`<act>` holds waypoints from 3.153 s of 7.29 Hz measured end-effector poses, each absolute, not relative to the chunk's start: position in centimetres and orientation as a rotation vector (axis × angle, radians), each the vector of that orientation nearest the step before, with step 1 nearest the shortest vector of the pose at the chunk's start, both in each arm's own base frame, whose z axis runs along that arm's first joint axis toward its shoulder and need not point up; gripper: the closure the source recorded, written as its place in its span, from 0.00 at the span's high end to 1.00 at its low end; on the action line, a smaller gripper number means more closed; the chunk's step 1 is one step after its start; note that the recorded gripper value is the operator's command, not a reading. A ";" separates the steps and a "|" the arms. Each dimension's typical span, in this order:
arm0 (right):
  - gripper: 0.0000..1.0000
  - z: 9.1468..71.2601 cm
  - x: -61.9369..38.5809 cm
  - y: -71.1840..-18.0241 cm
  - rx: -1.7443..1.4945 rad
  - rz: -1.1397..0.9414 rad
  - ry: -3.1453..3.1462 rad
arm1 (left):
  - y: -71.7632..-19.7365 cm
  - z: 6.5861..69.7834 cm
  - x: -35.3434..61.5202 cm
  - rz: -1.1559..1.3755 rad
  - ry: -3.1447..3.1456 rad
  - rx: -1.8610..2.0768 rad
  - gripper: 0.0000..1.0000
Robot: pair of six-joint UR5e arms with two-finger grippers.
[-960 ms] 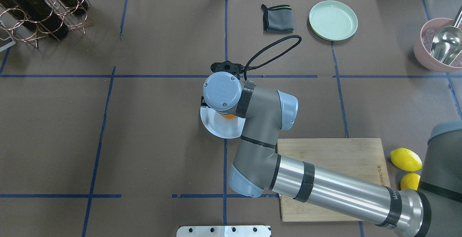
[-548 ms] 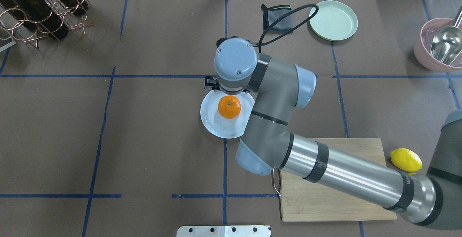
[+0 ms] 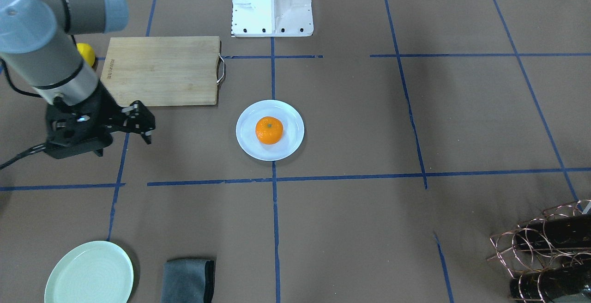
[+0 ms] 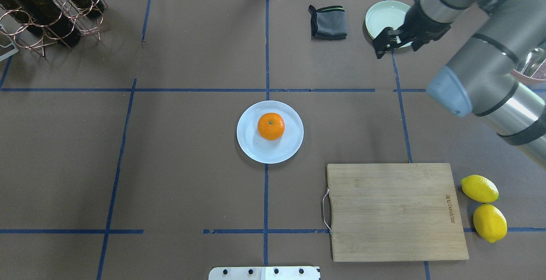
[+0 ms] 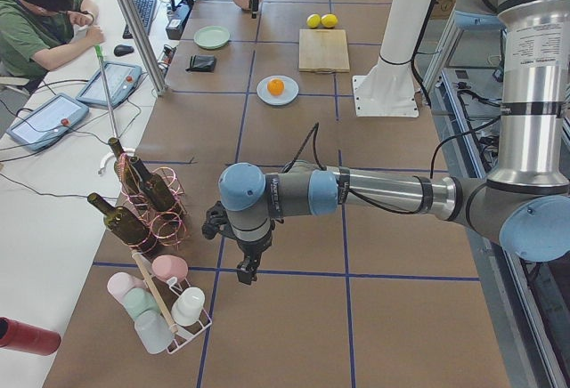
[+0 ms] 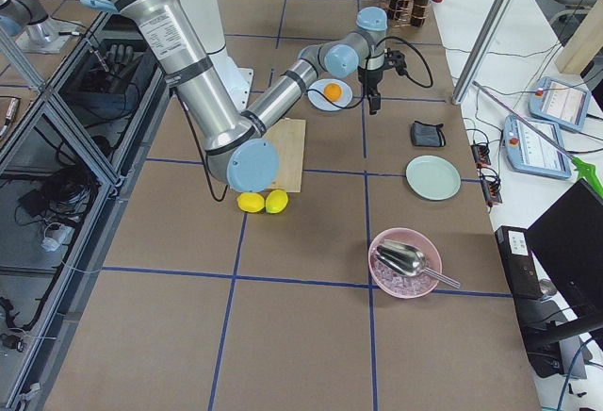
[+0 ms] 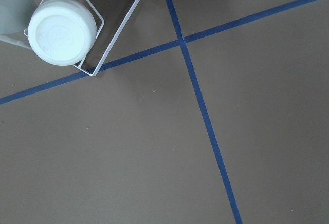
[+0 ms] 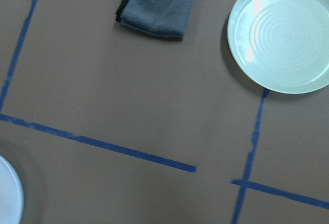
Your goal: Pick orange to plate
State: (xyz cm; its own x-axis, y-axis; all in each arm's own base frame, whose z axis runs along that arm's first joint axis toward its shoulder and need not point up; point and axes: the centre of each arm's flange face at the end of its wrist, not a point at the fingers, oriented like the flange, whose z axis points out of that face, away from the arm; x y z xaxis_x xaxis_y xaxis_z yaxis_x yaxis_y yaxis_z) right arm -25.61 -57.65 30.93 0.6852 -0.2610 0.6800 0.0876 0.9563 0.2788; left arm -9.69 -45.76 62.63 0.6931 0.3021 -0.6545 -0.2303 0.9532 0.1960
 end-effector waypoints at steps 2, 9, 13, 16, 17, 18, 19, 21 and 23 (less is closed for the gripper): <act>1.00 40.2 -15.2 -58.0 0.241 -0.269 -0.716 | -45.8 62.5 -9.2 0.280 0.824 0.108 1.00; 1.00 62.9 6.1 -44.1 0.051 -0.095 -0.692 | -45.3 62.4 -9.1 0.284 0.837 0.115 1.00; 1.00 63.2 6.4 -43.8 0.046 -0.085 -0.695 | -45.2 62.2 -9.2 0.287 0.827 0.119 1.00; 1.00 63.6 6.3 -43.7 0.038 -0.084 -0.694 | -45.3 62.1 -9.2 0.287 0.827 0.121 1.00; 1.00 63.7 6.3 -43.7 0.036 -0.083 -0.694 | -45.4 62.0 -9.2 0.287 0.826 0.123 1.00; 1.00 63.8 6.3 -43.7 0.035 -0.083 -0.694 | -45.4 61.9 -9.2 0.288 0.826 0.125 1.00; 1.00 63.8 6.3 -43.7 0.034 -0.082 -0.695 | -45.4 61.9 -9.2 0.288 0.826 0.126 1.00; 1.00 63.8 6.3 -43.7 0.033 -0.082 -0.696 | -45.4 61.9 -9.2 0.287 0.826 0.125 1.00; 1.00 63.9 6.3 -43.7 0.033 -0.082 -0.696 | -45.4 61.9 -9.2 0.287 0.826 0.125 1.00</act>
